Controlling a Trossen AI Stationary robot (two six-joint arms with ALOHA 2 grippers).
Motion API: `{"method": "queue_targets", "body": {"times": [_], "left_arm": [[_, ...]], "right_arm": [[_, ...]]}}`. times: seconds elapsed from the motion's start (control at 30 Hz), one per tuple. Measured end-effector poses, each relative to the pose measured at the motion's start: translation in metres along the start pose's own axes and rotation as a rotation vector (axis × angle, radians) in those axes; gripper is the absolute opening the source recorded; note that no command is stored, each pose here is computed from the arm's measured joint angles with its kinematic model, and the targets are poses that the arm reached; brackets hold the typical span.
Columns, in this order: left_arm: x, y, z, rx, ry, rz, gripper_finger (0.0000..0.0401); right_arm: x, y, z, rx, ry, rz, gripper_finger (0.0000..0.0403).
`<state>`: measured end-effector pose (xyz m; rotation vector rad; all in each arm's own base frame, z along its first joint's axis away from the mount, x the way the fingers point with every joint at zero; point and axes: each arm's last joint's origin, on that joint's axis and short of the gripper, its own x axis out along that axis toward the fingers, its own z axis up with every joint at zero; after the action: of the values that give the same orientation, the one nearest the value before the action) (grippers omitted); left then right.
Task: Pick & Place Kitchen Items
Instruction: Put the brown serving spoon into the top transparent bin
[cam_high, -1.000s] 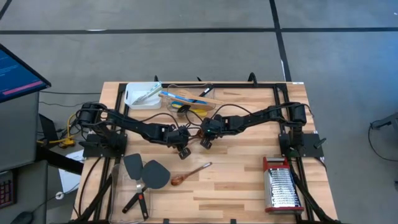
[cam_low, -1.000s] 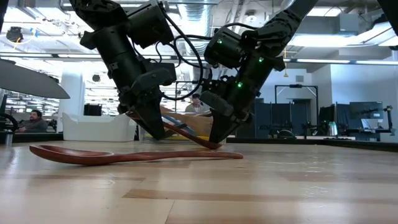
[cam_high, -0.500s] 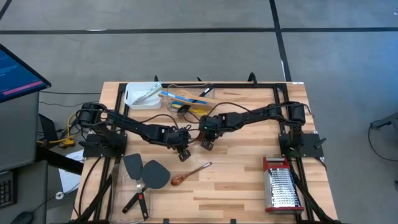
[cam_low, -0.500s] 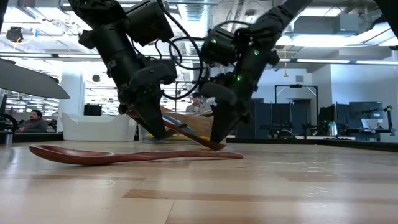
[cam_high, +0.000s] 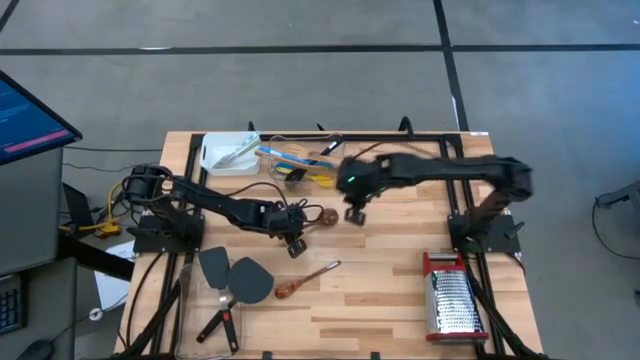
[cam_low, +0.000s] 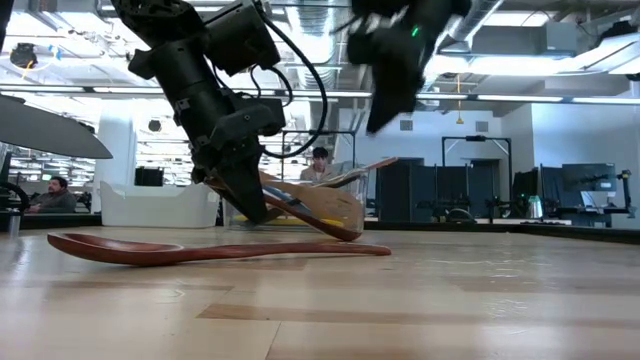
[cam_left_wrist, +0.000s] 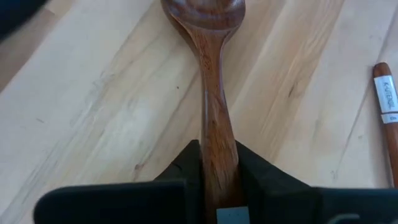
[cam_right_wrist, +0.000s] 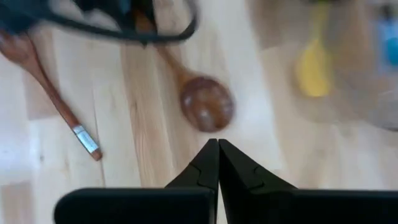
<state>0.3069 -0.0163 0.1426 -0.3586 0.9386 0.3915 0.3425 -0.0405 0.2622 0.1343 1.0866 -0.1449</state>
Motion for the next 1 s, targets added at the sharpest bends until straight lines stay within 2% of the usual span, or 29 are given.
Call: {"method": "queue_targets", "body": {"times": [0.2, 0.3, 0.4, 0.6, 0.73, 0.83, 1.0], "left_arm": [[-0.001, 0.0, 0.001, 0.019, -0.013, 0.001, 0.0036], [-0.008, 0.0, 0.004, 0.041, -0.034, -0.01, 0.0048], [-0.022, 0.0, 0.011, 0.052, -0.084, -0.033, 0.004], [-0.073, 0.003, 0.029, 0.106, -0.276, -0.064, 0.0033], [-0.11, 0.013, 0.037, 0.127, -0.428, 0.001, 0.0046], [-0.133, 0.025, 0.043, 0.127, -0.519, 0.059, 0.0036], [-0.157, 0.049, 0.051, 0.11, -0.607, 0.123, 0.0031]], "right_arm": [[-0.074, -0.009, -0.025, 0.023, -0.152, -0.005, 0.0], [-0.092, -0.011, -0.046, 0.045, -0.221, 0.001, 0.0], [-0.098, -0.014, -0.072, 0.094, -0.269, 0.005, 0.0], [-0.078, -0.021, -0.126, 0.22, -0.36, 0.02, 0.0], [-0.054, -0.025, -0.157, 0.317, -0.407, 0.038, 0.0], [-0.038, -0.025, -0.174, 0.379, -0.434, 0.058, 0.0], [-0.02, -0.025, -0.188, 0.436, -0.461, 0.08, 0.0]]}}
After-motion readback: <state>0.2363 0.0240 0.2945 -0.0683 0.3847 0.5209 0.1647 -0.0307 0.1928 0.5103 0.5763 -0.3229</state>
